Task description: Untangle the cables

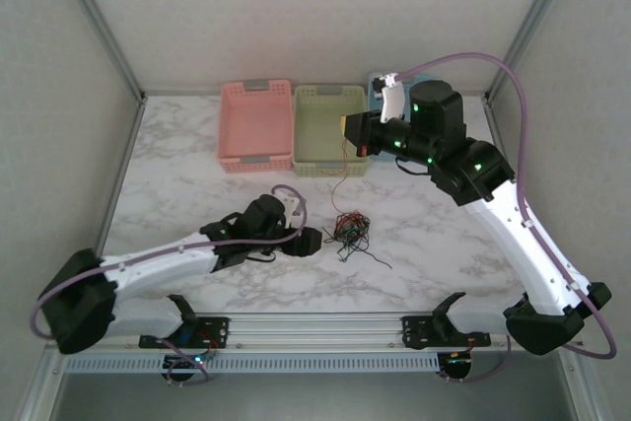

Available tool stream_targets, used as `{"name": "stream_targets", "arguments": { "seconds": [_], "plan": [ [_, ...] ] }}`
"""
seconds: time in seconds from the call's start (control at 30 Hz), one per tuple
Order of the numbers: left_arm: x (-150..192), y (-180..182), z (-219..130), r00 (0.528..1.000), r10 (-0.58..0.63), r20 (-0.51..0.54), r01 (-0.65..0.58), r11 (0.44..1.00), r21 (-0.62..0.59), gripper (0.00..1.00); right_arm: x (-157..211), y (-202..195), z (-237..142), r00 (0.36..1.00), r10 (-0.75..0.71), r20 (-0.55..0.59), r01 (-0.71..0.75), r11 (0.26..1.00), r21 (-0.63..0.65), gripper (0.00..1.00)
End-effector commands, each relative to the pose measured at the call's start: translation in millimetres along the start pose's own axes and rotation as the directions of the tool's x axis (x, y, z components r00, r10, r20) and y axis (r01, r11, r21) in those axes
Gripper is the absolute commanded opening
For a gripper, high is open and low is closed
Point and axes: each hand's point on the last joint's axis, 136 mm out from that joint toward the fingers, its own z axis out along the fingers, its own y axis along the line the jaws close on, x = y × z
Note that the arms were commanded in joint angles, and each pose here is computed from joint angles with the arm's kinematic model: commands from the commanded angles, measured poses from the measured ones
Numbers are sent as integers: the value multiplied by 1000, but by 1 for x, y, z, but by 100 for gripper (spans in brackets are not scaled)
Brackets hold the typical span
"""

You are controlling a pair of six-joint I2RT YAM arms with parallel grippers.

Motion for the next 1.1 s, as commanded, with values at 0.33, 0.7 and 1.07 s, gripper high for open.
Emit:
{"name": "stream_targets", "arguments": {
  "seconds": [0.33,0.7,1.07],
  "plan": [
    [-7,-74,66,997,71,18,-73,985,153,82,-6,-3,-10,999,-17,45,15,999,34,0],
    [-15,-89,90,997,76,33,-80,986,146,83,-4,-3,-7,999,-10,41,8,1000,30,0],
    [-25,-69,98,997,64,51,-64,998,6,60,2,-5,-6,1000,-5,22,4,1000,28,0]
  ]
}}
